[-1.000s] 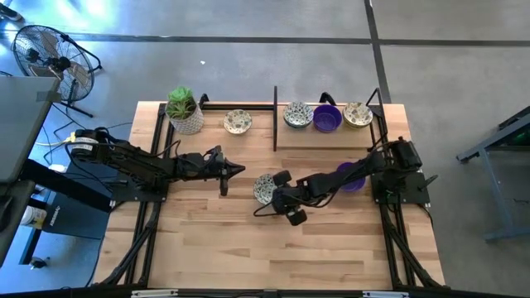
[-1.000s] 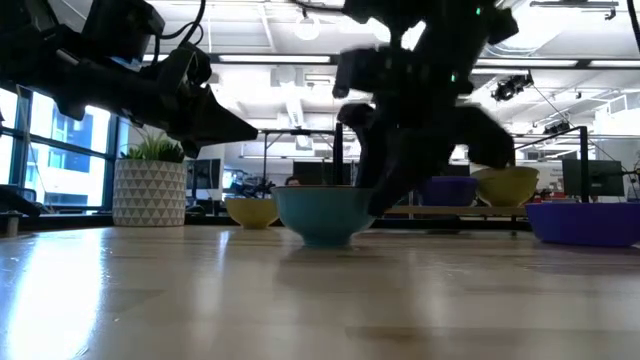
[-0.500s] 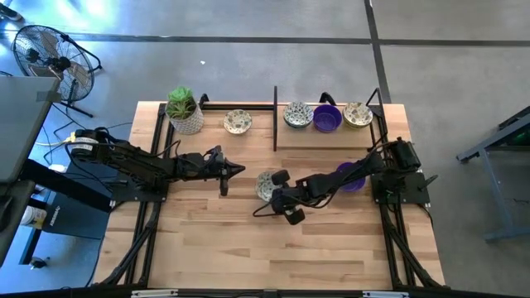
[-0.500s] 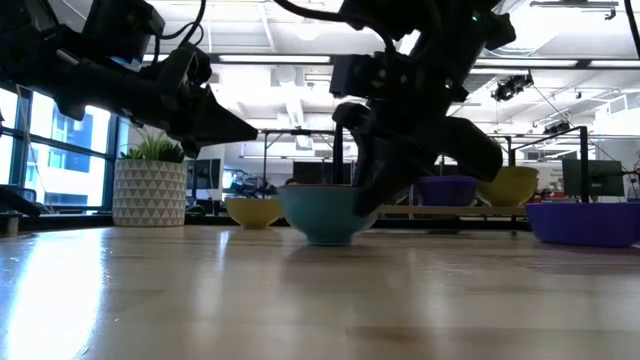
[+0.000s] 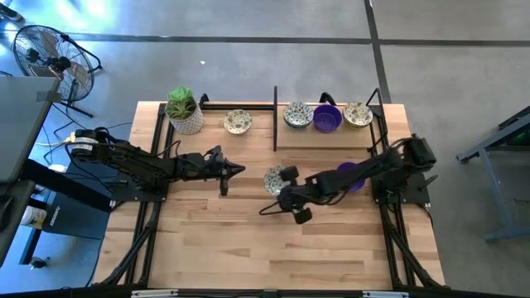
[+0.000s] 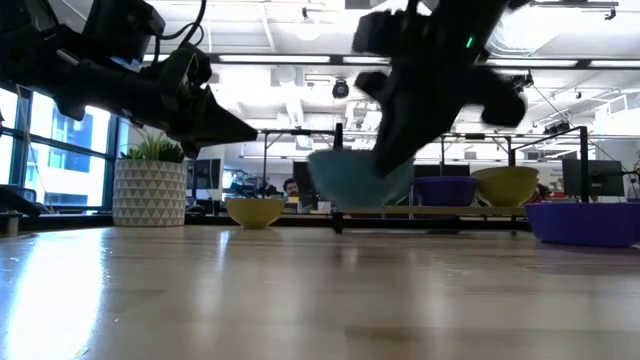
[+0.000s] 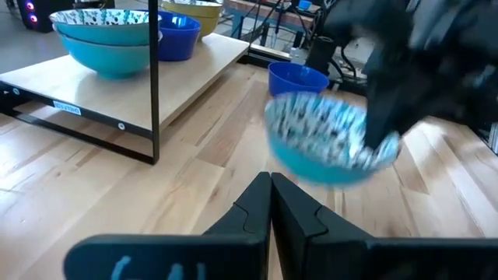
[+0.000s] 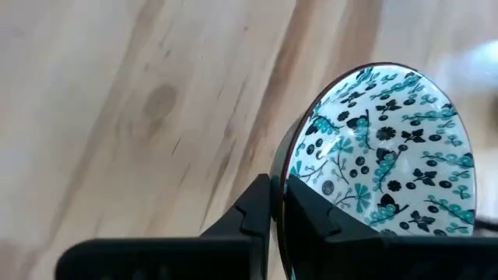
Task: Pick & Place Mini bowls
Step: Stack the light blue bowl on top of the light blue bowls on the shelf
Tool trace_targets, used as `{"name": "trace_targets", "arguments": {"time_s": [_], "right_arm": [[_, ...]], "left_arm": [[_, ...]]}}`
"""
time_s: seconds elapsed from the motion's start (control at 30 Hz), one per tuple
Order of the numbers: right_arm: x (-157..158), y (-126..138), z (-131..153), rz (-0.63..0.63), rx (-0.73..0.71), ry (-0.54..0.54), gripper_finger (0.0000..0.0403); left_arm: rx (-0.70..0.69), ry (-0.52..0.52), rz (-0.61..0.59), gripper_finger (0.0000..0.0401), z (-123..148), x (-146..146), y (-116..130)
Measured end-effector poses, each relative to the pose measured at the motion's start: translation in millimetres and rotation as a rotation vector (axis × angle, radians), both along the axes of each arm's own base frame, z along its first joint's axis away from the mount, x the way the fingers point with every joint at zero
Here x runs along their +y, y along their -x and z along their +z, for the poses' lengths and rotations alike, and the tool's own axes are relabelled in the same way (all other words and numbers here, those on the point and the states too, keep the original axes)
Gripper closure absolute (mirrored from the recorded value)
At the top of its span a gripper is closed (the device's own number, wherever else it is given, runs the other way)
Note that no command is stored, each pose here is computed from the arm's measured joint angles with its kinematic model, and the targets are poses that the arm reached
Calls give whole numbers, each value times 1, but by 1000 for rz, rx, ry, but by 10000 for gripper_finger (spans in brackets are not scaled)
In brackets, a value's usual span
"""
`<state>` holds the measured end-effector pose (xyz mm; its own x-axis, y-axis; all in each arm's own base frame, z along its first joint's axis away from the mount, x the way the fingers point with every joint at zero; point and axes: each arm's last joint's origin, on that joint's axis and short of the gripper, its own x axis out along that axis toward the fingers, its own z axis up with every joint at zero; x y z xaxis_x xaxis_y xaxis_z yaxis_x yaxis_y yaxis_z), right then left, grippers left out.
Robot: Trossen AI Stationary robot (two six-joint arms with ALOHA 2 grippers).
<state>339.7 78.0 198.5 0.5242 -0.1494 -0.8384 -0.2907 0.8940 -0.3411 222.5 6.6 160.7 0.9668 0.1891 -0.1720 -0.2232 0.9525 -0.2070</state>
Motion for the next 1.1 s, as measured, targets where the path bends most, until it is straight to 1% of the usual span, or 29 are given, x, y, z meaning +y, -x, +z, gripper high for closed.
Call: {"name": "trace_targets", "arguments": {"time_s": [0.1, 0.23, 0.4, 0.5, 0.6, 0.73, 0.8, 0.9, 1.1], "right_arm": [[-1, 17, 26, -51, -22, -41, 384], [-12, 46, 60, -175, -39, -98, 386], [-51, 78, 97, -389, -127, -95, 383], [-81, 88, 113, -492, -202, -81, 384], [-115, 91, 119, -531, -237, -78, 384], [-157, 89, 116, -515, -243, -115, 380], [-175, 88, 113, -514, -219, -124, 380], [-197, 83, 113, -517, -182, -102, 380], [-233, 67, 109, -489, -89, -95, 379]], "left_arm": [[2, 0, 0, 396, 0, 0, 0], [1, 0, 0, 396, 0, 0, 0], [1, 0, 0, 396, 0, 0, 0], [1, 0, 0, 396, 0, 0, 0], [1, 0, 0, 396, 0, 0, 0], [0, 0, 0, 396, 0, 0, 0], [-1, 0, 0, 396, 0, 0, 0], [-7, 0, 0, 396, 1, 0, 0], [-7, 0, 0, 396, 1, 0, 0]]}}
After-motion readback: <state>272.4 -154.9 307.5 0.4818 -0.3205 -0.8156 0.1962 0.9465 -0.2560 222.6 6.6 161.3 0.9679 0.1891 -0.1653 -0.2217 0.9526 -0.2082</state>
